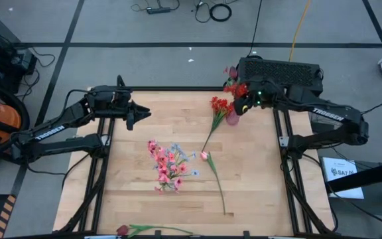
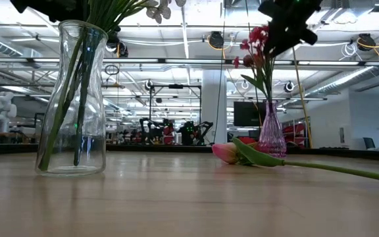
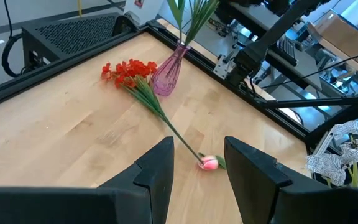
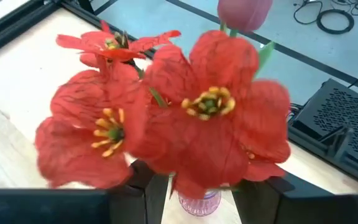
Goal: Sort flowers into vase by color
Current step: Put the bottom orange flowers into the purple vase, then put the pink flower into the transparent vase
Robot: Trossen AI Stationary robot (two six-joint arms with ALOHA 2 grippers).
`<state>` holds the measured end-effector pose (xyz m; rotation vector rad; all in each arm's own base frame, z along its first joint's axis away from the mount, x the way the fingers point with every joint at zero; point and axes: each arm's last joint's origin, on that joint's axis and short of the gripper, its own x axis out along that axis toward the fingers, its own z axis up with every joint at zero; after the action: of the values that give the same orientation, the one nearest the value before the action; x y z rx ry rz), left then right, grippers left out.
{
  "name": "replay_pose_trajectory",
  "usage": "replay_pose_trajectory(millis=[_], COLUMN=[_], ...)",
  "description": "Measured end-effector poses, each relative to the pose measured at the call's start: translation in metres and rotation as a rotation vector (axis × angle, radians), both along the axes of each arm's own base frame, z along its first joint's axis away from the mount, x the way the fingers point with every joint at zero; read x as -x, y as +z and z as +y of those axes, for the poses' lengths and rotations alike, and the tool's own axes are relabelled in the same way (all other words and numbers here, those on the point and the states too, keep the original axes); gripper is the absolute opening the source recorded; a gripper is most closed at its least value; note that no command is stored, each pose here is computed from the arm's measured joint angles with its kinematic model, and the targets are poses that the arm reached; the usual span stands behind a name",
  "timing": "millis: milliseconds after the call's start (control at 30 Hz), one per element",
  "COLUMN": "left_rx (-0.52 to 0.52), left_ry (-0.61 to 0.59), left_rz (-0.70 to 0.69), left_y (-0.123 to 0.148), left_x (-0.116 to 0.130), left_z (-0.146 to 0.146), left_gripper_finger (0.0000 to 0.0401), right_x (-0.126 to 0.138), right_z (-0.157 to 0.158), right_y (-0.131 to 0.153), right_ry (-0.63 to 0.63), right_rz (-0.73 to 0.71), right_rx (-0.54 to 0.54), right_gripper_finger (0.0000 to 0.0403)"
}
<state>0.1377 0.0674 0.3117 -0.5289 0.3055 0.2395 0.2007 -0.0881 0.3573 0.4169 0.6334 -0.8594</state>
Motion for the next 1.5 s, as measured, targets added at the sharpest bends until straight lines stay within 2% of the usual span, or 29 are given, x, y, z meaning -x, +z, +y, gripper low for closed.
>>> replay_pose_trajectory(millis=[233, 400, 567, 700, 967, 1167, 1367, 1500], left_rx=[0.000, 0.000, 0.000, 0.003, 0.010, 0.026, 0.027, 0.029], left_ry=[0.000, 0.000, -0.005, -0.020, -0.038, -0.038, -0.038, -0.037], left_rz=[0.000, 0.000, 0.000, -0.001, 0.009, 0.039, 0.040, 0.042], left_y=[0.000, 0.000, 0.000, 0.000, -0.001, -0.004, -0.004, -0.004], left_x=[0.000, 0.000, 0.000, -0.001, -0.002, 0.000, 0.000, 0.000], left_z=[0.000, 0.000, -0.001, -0.002, -0.005, -0.005, -0.005, -0.005], left_gripper_finger=[0.0148, 0.0148, 0.0148, 0.0148, 0.0148, 0.0148, 0.0148, 0.0148], right_x=[0.005, 0.000, -0.004, -0.002, 0.015, 0.028, 0.039, 0.046], right_z=[0.002, -0.004, -0.012, -0.014, -0.007, 0.001, 0.010, 0.018], right_y=[0.015, -0.007, -0.031, -0.036, -0.014, 0.000, 0.005, 0.004], right_ry=[-0.002, -0.020, -0.016, 0.026, 0.030, 0.061, 0.051, -0.035], right_rz=[-0.007, 0.078, 0.122, 0.130, 0.077, 0.070, 0.042, 0.041], right_rx=[0.002, -0.033, -0.143, -0.241, -0.235, -0.279, -0.348, -0.436], right_gripper_finger=[0.0148, 0.0148, 0.0148, 0.0148, 0.0148, 0.0148, 0.0148, 0.0148])
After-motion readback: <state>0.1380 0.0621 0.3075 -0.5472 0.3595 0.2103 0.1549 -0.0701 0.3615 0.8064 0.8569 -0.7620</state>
